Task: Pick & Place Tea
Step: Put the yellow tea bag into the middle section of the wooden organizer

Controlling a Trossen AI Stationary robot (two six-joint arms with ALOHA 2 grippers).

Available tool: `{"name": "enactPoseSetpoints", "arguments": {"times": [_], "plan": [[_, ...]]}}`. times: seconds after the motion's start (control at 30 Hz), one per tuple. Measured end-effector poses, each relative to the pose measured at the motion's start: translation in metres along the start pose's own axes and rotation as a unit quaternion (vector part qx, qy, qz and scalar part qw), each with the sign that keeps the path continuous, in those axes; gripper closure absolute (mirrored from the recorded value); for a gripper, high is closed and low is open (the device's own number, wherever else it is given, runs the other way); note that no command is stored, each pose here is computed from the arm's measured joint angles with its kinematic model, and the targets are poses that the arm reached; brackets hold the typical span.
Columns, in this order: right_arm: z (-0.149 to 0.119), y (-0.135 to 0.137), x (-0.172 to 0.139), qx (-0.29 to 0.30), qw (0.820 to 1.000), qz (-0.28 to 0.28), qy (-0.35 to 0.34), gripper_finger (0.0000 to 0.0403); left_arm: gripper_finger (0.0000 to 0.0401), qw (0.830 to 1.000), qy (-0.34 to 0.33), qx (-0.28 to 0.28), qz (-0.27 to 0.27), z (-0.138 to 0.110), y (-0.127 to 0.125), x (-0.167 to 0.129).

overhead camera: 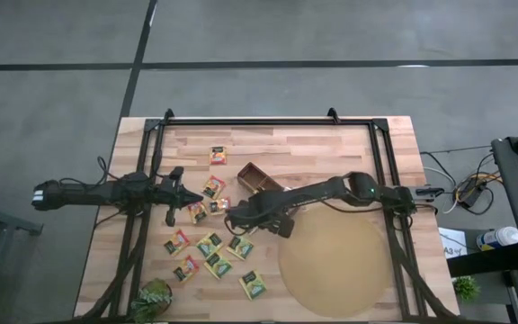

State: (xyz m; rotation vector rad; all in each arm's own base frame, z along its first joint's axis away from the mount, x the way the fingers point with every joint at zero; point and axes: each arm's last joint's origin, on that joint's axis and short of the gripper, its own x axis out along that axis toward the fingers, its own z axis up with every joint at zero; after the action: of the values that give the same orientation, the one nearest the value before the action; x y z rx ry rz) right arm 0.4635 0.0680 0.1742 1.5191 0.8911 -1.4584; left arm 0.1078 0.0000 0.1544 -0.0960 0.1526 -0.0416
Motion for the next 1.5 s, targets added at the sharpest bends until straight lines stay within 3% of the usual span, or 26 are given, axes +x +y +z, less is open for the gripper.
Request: {"name": "enactPoseSetpoints", "arguments": {"times": [0.4,0.67,0.77,0.97,1.27,1.5], "plan": [[0.003,0.008,0.030,0.010,1.000,-0.002,-0.013,0.0218,0.0401,1.000,0.000,0.000,0.000,0.000,0.000,0.000],[0.005,0.008,0.034,0.010,1.000,-0.005,-0.013,0.0220,0.0401,1.000,0.000,0.000,0.000,0.000,0.000,0.000],[0.006,0.008,0.034,0.010,1.000,-0.009,-0.011,0.0247,0.0401,1.000,0.000,0.000,0.000,0.000,0.000,0.000],[0.007,0.008,0.036,-0.007,1.000,-0.010,-0.012,0.0377,0.0401,1.000,0.000,0.000,0.000,0.000,0.000,0.000],[0.008,0.007,0.034,-0.020,1.000,-0.008,-0.015,0.0394,0.0401,1.000,0.000,0.000,0.000,0.000,0.000,0.000],[0.005,0.016,0.009,-0.030,0.998,0.042,-0.024,0.0395,0.0401,1.000,0.000,0.000,0.000,0.000,0.000,0.000]]}}
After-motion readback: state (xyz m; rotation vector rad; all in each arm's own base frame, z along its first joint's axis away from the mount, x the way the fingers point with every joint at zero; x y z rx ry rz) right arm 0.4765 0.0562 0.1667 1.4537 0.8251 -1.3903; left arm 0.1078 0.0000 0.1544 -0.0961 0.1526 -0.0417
